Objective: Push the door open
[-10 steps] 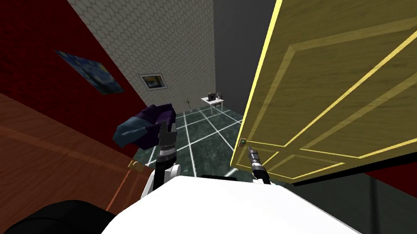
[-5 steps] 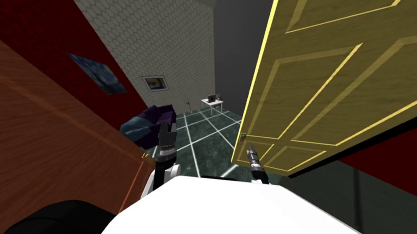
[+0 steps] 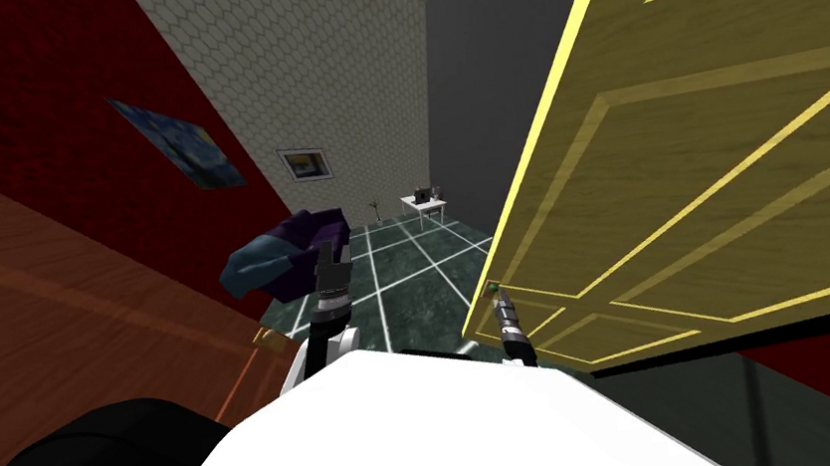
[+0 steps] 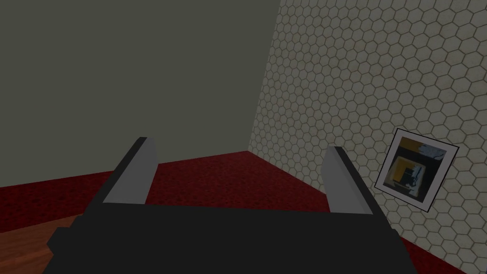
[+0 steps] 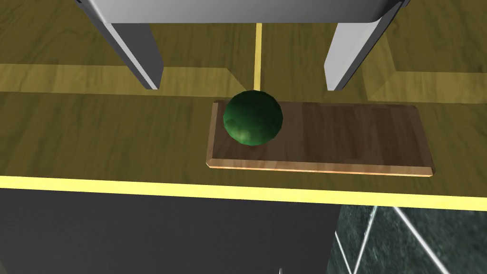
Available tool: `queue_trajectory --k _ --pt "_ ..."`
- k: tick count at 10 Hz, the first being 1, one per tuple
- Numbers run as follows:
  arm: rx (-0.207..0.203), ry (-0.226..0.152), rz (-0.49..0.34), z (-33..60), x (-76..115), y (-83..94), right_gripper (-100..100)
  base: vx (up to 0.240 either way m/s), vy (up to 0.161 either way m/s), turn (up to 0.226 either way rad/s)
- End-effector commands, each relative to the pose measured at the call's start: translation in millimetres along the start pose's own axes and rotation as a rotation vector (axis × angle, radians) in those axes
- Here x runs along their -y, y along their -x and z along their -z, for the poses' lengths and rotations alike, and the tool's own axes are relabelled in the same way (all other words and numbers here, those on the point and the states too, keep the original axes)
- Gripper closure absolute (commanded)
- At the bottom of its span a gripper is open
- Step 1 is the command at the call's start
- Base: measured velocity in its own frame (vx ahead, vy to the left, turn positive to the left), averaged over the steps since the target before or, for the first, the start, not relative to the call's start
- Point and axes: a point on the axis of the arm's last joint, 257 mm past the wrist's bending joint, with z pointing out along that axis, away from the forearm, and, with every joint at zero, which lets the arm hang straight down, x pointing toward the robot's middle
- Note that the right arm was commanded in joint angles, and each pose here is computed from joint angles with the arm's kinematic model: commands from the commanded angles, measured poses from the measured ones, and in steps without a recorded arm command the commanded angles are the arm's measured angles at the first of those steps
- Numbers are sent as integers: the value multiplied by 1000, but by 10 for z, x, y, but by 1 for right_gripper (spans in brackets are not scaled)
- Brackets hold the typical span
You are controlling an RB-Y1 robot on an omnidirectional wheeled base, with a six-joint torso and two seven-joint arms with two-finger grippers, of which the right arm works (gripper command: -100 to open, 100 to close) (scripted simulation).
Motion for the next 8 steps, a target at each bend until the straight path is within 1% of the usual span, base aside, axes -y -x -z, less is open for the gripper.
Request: queue_trajectory --k 1,2,3,4,8 --pt "5 3 -5 12 4 -11 -100 253 -39 24" --pt "9 3 -12 23 12 -38 -100 232 -29 17" --pt "6 2 -8 16 10 -25 -100 89 -10 -8" --pt "6 2 -8 16 10 -25 100 -17 5 10" --pt "6 2 -8 16 10 -25 100 -21 2 1"
